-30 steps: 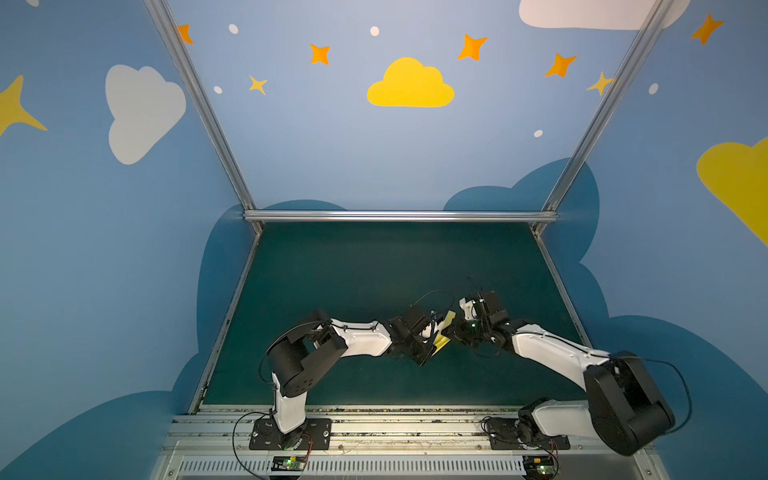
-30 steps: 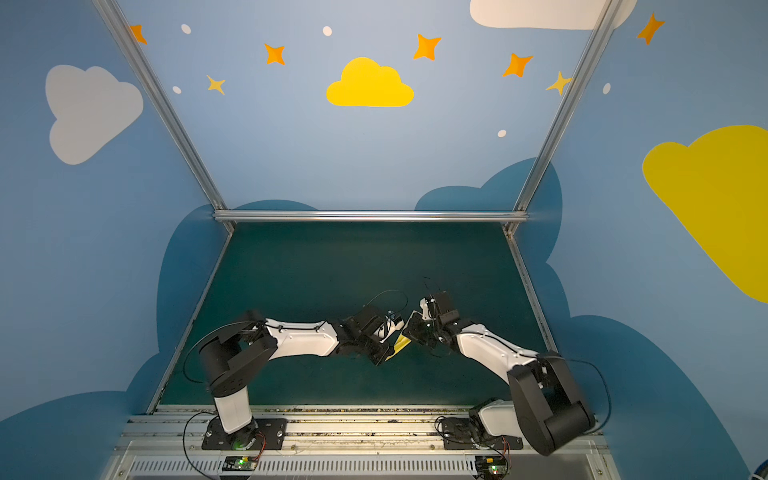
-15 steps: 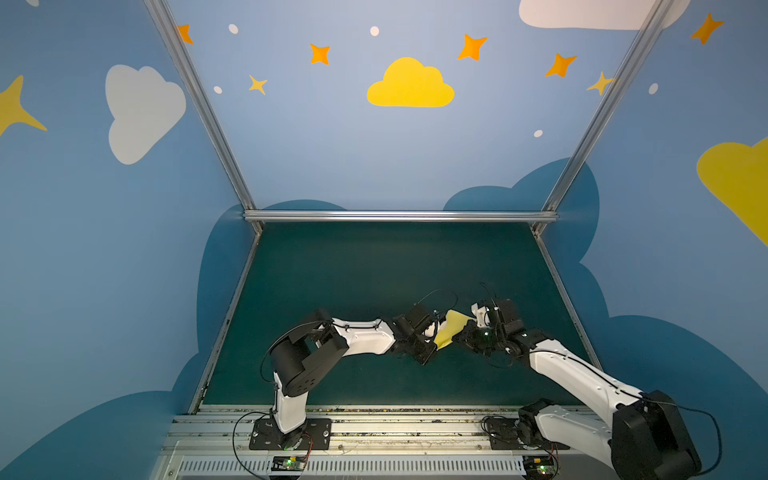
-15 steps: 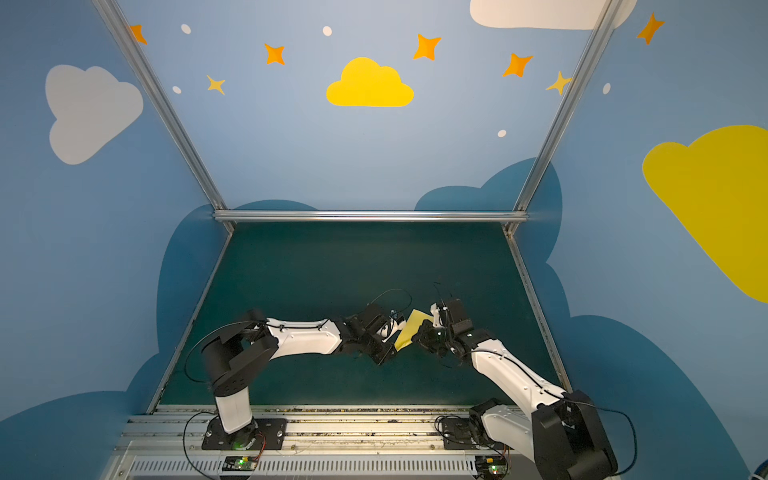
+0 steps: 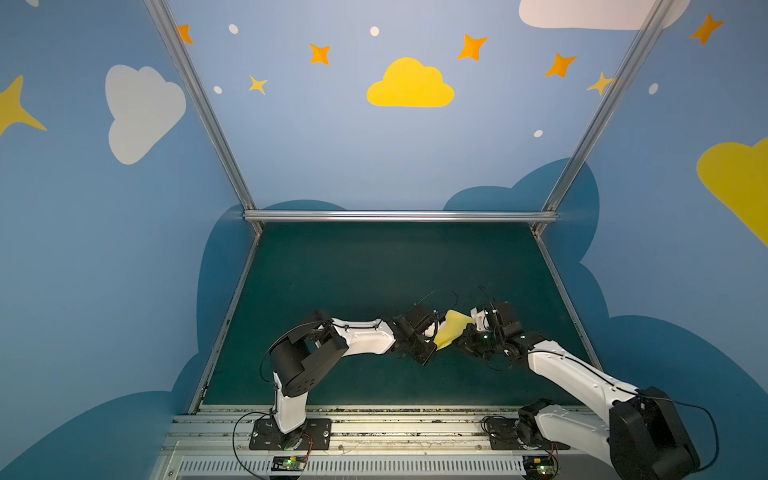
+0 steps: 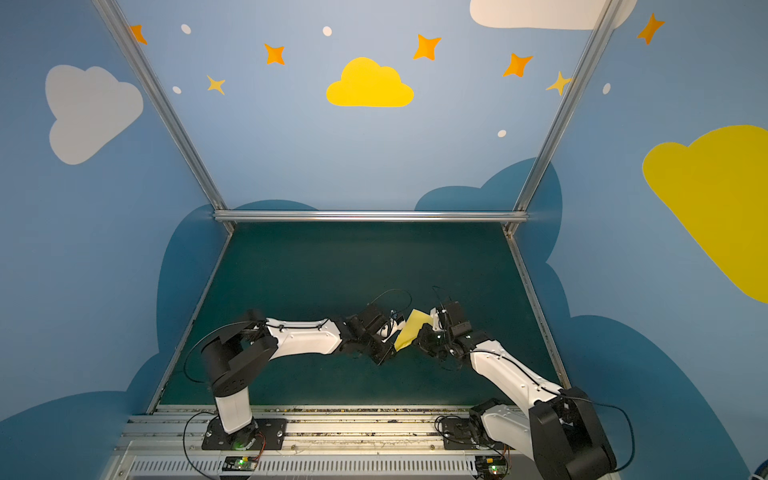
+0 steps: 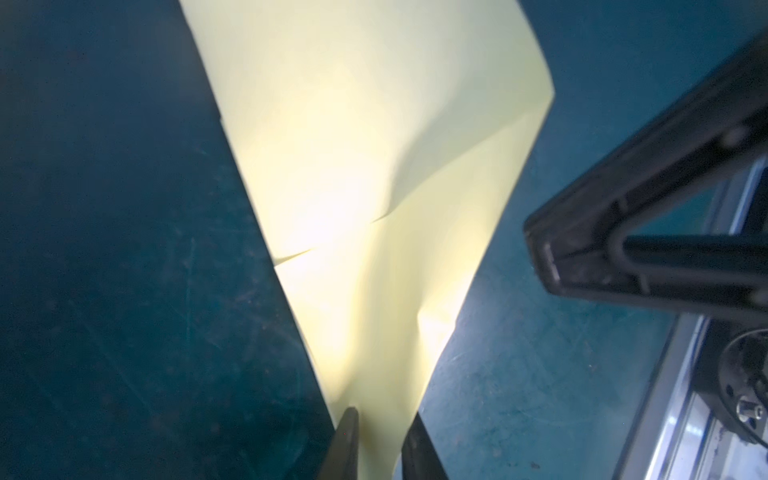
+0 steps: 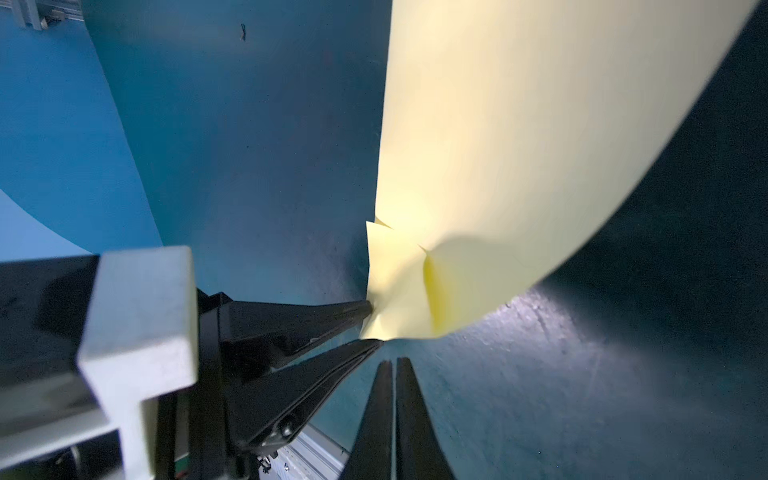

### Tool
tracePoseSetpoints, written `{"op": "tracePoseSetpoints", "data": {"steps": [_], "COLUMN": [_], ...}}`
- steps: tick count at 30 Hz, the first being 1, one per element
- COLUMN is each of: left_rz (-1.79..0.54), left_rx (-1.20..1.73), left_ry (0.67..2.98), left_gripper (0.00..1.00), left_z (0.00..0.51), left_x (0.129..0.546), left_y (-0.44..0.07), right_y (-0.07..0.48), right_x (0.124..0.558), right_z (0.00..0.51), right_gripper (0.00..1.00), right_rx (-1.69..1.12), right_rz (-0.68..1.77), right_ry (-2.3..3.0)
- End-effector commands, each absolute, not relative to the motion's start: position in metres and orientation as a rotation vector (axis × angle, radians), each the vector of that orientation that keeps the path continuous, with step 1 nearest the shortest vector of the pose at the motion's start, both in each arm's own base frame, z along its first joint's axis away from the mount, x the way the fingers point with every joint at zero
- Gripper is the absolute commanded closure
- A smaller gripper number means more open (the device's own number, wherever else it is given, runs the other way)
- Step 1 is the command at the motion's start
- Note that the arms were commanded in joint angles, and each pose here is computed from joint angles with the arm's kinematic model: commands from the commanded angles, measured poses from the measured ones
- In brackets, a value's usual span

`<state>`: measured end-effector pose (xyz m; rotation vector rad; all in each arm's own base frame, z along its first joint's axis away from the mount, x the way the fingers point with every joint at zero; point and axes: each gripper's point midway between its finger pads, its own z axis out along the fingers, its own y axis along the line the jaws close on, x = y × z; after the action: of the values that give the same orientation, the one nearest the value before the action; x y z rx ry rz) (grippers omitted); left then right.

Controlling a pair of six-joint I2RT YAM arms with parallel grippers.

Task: Fold a paper plane with a square sheet of paper (fold left side to right side)

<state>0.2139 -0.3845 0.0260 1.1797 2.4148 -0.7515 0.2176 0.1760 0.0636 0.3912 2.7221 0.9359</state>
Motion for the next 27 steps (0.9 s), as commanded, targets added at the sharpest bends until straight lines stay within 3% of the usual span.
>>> {"op": "tracePoseSetpoints", "data": {"steps": [1,12,16,27], "left_rz": [-0.722,-0.727,-0.725,-0.695], "left_rx": [1.162,1.149,1.14,1.117], "left_ry": [2.411,2.401,2.402,2.383], "left_gripper": [0.77,0.79,0.7,0.69], "left_z": [0.035,0.04,0.041,0.046], "left_x": [0.218,0.219,0.22,0.224], "left_y": [-0.38,-0.381,-0.382,-0.381], "right_y": [0.177,0.177,0.177,0.178], "right_x": [0.217,0.217,0.216,0.216], "right_z": [0.063,0.063,0.062,0.062], "right_gripper": [0.94,0.95,0.95,0.95], "right_rx": [0.386,0.391,0.394,0.392], "right_rz": [0.947,0.951,0.955,0.965], "right_ry": [2.722,2.722,2.723,2.721]}}
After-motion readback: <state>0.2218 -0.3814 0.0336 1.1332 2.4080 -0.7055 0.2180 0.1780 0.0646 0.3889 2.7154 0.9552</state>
